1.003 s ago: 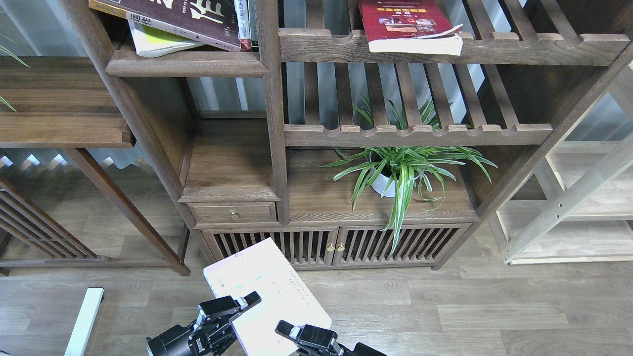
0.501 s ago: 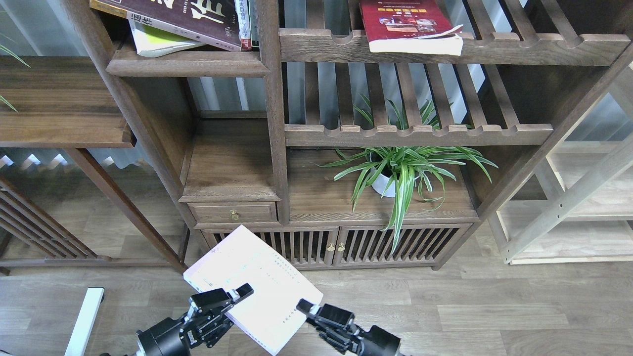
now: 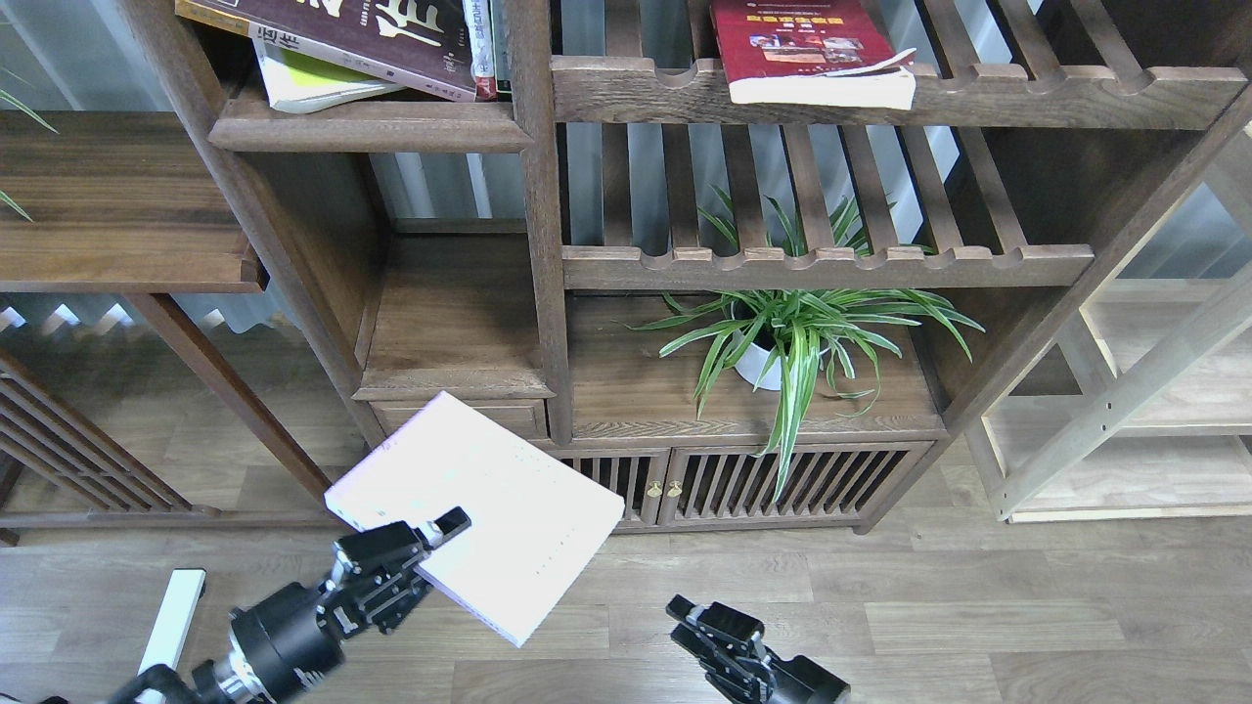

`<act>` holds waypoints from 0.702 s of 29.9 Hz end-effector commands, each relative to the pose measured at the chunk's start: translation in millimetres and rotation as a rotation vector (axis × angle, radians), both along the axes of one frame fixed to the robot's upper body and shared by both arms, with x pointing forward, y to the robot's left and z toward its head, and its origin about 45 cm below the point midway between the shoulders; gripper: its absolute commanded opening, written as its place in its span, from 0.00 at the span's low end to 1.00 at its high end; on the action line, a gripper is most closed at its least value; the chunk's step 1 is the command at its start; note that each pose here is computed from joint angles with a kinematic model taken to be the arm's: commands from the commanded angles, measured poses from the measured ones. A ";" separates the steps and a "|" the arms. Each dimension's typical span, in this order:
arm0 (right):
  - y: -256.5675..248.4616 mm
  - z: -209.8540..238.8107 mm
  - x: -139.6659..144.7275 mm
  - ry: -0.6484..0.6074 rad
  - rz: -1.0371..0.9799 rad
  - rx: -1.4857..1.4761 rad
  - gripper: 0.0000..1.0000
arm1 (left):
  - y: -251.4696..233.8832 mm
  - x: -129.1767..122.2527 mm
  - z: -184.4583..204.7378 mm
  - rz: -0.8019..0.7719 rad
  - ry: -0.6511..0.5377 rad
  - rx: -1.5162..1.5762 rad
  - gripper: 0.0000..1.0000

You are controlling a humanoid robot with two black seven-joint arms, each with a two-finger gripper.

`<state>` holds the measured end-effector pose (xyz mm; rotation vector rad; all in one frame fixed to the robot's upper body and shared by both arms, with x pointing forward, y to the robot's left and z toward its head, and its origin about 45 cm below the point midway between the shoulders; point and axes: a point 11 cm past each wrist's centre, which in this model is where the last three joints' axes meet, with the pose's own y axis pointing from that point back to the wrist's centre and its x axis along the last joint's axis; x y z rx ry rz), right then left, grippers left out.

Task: Organize books on shelf
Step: 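Lift the white book with the left gripper onto the top shelf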

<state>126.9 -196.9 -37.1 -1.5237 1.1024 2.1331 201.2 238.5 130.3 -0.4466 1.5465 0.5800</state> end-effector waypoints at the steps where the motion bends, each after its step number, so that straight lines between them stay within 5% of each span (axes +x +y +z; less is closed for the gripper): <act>1: -6.8 -4.4 -3.6 0.020 -0.015 -0.010 0.53 | 21.5 12.9 31.8 0.000 -0.090 0.044 0.21; 9: -11.2 -4.4 2.8 0.018 -0.034 -0.010 0.54 | 37.5 30.3 124.6 -0.031 -0.329 0.060 0.21; 21: -24.0 -3.4 6.2 0.019 -0.070 -0.012 0.54 | 66.7 59.2 165.4 0.128 -0.665 0.280 0.19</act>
